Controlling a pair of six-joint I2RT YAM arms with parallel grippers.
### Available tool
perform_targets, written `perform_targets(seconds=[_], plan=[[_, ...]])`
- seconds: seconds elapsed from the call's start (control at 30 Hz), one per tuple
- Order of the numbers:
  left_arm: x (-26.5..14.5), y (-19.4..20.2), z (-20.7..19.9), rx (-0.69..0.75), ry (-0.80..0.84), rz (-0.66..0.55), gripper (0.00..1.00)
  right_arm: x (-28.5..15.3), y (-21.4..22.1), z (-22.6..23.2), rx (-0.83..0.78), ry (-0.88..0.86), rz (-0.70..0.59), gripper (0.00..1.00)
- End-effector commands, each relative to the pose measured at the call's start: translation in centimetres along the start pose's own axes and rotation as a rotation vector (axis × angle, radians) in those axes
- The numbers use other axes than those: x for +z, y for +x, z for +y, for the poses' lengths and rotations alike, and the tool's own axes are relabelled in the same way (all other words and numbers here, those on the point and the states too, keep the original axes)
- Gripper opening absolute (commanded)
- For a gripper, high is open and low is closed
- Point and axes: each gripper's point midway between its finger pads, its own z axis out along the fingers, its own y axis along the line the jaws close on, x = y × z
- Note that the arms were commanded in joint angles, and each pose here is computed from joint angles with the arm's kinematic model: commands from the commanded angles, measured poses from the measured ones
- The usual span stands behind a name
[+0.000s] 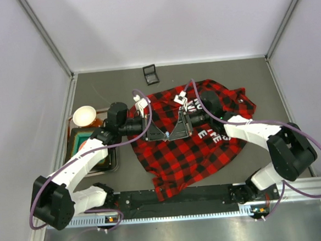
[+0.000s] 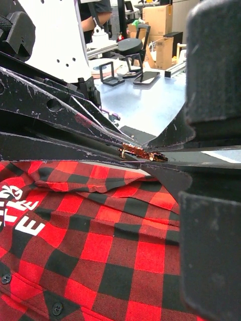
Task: Remove the brooch from the garment
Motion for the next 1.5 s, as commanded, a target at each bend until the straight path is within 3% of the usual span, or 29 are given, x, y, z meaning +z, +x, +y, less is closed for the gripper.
perform_targets(seconds=[0.0,0.07,0.2,0.3,0.37,0.5,0.67,0.83,0.9,1.03,1.27,1.47], plan=[[0.0,-0.9,-1.1,0.072,0.046,-0.021,0.00,0.5,-0.7,0.4,-0.060,-0.030,-0.018,0.00],[0.0,-1.2,-0.9,0.064,0.018,-0.034,0.00,0.5,-0.8,0.2,-0.058,-0.007,-0.024,0.04],[-0.6,-1.4,-0.3,-0.018,-0.076,-0.037,0.00,-0.5,-1.2,-1.7,-0.081,0.178,-0.064,0.34],[-1.3,-1.5,0.2,-0.123,-0.159,-0.073,0.00,-2.0,-0.3,-2.9,-0.098,0.320,-0.073,0.49],[-1.9,-1.9,1.4,-0.201,-0.266,-0.122,0.00,-2.9,0.9,-3.9,-0.111,0.405,-0.064,0.52],[-3.3,-2.8,2.2,-0.339,-0.391,-0.218,0.00,-2.5,0.7,-3.1,-0.341,0.538,-0.070,0.59],[-4.7,-3.4,2.4,-0.420,-0.491,-0.262,0.00,-1.4,-1.9,-1.4,-0.577,0.699,-0.148,0.63],[-5.4,-3.8,1.5,-0.523,-0.488,-0.310,0.00,0.0,-4.1,0.7,-0.789,0.693,-0.225,0.65],[-5.6,-2.7,2.1,-0.628,-0.542,-0.282,0.00,0.6,-5.2,1.7,-0.949,0.681,-0.262,0.65],[-5.4,-1.8,2.2,-0.726,-0.558,-0.255,0.00,2.5,-5.6,2.6,-1.088,0.596,-0.266,0.65],[-6.0,-0.8,3.2,-0.866,-0.658,-0.260,0.00,4.4,-6.2,2.9,-1.160,0.546,-0.258,0.61],[-6.3,-1.0,3.1,-0.897,-0.659,-0.298,0.00,5.4,-5.0,2.7,-1.164,0.481,-0.228,0.56]])
